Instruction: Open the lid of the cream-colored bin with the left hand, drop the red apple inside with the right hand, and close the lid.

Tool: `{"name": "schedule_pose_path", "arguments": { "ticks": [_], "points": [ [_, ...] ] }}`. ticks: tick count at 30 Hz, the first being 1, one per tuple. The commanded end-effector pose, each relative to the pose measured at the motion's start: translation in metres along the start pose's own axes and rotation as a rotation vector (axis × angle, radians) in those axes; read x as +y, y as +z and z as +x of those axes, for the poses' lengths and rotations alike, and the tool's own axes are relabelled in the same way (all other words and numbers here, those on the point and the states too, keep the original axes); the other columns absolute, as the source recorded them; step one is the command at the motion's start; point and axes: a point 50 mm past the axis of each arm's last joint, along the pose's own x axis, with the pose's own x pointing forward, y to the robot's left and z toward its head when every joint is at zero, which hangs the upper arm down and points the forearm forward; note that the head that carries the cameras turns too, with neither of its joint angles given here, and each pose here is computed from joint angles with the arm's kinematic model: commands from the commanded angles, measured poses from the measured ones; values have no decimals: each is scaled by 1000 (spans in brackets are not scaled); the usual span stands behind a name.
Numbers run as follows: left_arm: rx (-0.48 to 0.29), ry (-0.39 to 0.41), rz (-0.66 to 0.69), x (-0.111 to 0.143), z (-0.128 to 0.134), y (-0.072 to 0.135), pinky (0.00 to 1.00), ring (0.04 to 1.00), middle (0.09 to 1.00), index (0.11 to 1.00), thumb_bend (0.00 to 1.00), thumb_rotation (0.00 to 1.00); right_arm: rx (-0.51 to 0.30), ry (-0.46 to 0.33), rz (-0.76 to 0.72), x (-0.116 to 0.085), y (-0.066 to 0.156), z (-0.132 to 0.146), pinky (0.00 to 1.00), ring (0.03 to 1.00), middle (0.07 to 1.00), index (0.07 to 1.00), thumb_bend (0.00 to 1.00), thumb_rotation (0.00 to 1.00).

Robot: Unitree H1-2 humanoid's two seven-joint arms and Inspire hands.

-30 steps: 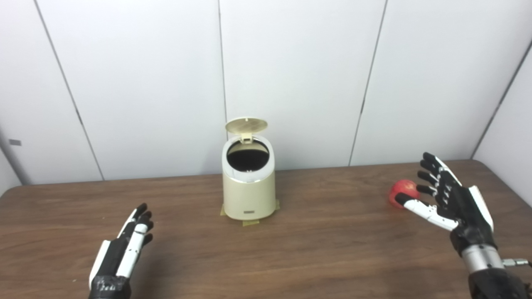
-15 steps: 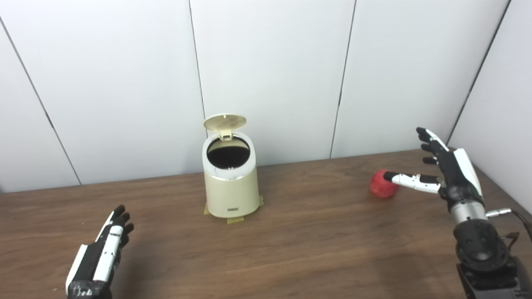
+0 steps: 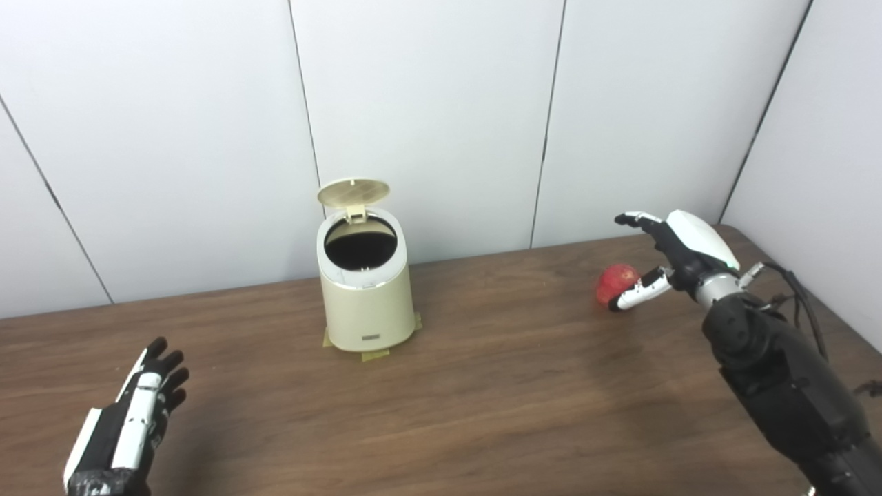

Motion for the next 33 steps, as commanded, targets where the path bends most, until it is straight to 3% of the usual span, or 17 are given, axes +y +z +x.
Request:
{"name": "schedule_pose_path", "arguments": {
  "ticks": [1, 6, 15, 24, 33],
  "points": [
    [-74, 1, 30, 3, 5, 21, 939, 927, 938, 988, 362, 852, -15, -56, -65, -33, 9, 16, 738, 890, 893, 853, 959, 105],
    [-83, -1, 40, 4, 3, 24, 961, 936, 943, 995, 338, 876, 19, 19, -93, -42, 15, 30, 734, 908, 913, 862, 931, 121],
    [-85, -11, 46, 5, -1, 26, 981, 951, 955, 1000, 326, 909, 66, 45, -124, -45, 21, 46, 770, 916, 923, 874, 923, 118],
    [-98, -7, 26, 4, -2, 29, 991, 957, 972, 1000, 250, 967, 90, 60, -104, -38, 9, 56, 736, 893, 905, 864, 889, 131],
    [-97, -14, 18, 1, -3, 30, 995, 968, 978, 1000, 261, 962, 73, 109, -157, -27, -10, 66, 773, 889, 892, 857, 907, 179]
  ]
}}
